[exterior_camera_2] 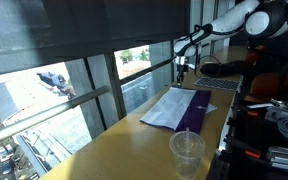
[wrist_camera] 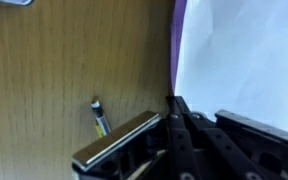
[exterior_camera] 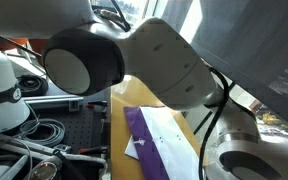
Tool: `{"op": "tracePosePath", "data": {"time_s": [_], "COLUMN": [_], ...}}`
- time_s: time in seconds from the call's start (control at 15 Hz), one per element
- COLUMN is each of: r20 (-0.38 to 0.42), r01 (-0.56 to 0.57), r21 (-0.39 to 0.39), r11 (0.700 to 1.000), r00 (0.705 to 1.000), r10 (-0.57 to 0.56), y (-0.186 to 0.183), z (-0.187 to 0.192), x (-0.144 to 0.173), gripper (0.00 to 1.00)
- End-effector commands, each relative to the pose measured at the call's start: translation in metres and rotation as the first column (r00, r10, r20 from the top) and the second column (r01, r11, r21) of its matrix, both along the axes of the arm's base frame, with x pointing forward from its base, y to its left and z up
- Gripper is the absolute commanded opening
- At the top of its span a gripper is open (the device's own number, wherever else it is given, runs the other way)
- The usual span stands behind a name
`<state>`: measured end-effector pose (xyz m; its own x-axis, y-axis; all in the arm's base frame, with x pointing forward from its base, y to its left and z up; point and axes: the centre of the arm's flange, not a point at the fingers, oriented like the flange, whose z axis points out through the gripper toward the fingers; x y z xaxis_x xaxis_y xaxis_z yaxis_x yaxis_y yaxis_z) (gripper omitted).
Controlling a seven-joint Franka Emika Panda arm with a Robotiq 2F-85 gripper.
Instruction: Close the purple file holder
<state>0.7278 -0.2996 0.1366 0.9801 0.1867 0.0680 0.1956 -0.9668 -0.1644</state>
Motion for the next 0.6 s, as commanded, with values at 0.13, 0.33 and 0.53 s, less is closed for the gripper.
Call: {"op": "tracePosePath", "data": {"time_s": [0.13, 0.33, 0.53], "r20": [0.015, -0.033, -0.080], "r01": [0.005, -0.017, -0.064], "r21": [0.007, -0.031, -0.101], "r11": [1.000, 0.999, 0.993], "r00": [1.000, 0.999, 0.995], "r10": [-0.006, 0.016, 0.056], "y": [-0.010, 0.001, 0.017], "z": [0.031, 0.047, 0.087], "x": [0.004, -0.001, -0.019], "gripper": [0.00, 0.00, 0.00]}}
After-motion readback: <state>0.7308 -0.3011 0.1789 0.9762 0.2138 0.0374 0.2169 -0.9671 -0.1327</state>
